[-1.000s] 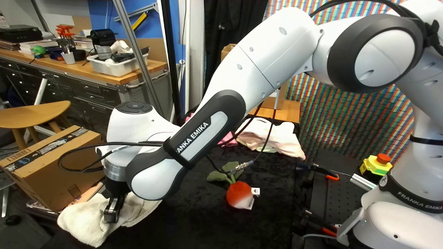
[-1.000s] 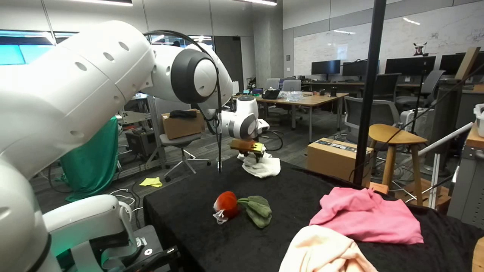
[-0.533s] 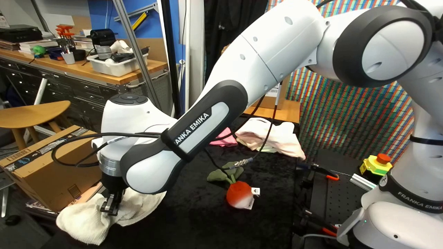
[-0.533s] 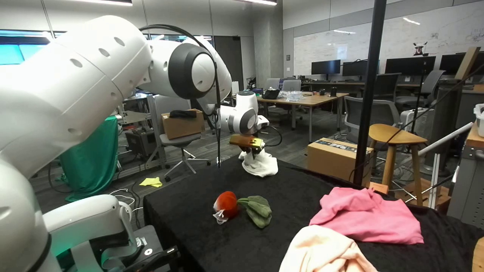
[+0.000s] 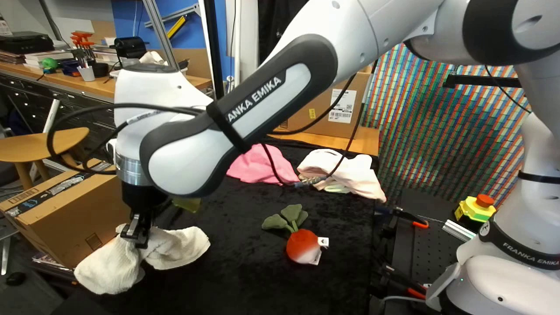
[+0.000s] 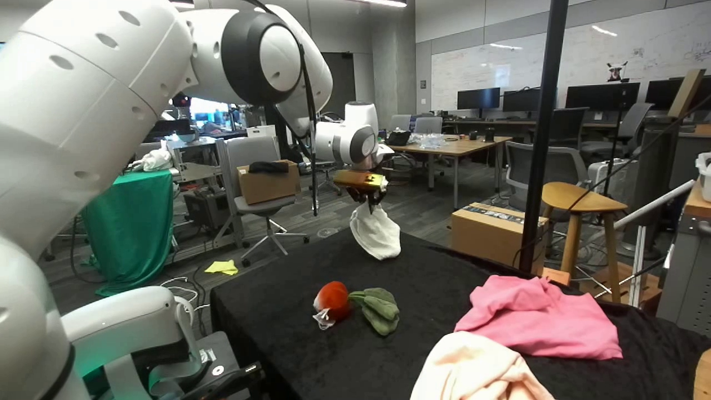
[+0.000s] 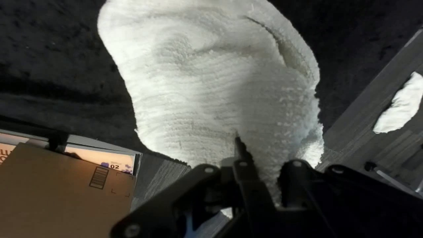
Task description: Put the rope, clothes and the stuffed object on top of each other
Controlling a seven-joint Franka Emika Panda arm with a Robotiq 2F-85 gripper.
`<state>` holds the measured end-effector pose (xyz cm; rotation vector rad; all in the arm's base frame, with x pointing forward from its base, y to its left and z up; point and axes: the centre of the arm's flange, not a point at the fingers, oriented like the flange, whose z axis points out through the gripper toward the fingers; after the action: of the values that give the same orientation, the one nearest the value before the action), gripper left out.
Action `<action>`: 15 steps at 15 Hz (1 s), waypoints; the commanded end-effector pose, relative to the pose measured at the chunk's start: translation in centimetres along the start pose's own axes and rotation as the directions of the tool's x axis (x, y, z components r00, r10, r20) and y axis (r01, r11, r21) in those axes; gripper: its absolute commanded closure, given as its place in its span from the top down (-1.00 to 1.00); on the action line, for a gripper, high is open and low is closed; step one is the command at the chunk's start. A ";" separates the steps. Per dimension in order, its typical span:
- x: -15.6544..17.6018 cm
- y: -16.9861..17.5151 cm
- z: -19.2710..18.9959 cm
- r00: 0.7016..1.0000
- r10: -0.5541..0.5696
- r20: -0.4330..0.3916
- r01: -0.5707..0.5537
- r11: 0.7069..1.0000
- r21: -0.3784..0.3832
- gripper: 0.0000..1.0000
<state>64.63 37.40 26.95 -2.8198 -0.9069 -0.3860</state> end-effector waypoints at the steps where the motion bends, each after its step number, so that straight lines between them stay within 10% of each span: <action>1: -3.6 1.9 -7.7 0.996 0.044 0.073 -0.045 0.999 0.013 -0.88; 15: -20.6 19.4 -27.5 0.884 0.419 0.207 -0.423 0.906 -0.027 -0.90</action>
<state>58.27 9.80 43.48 -2.9851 -0.3984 -0.0177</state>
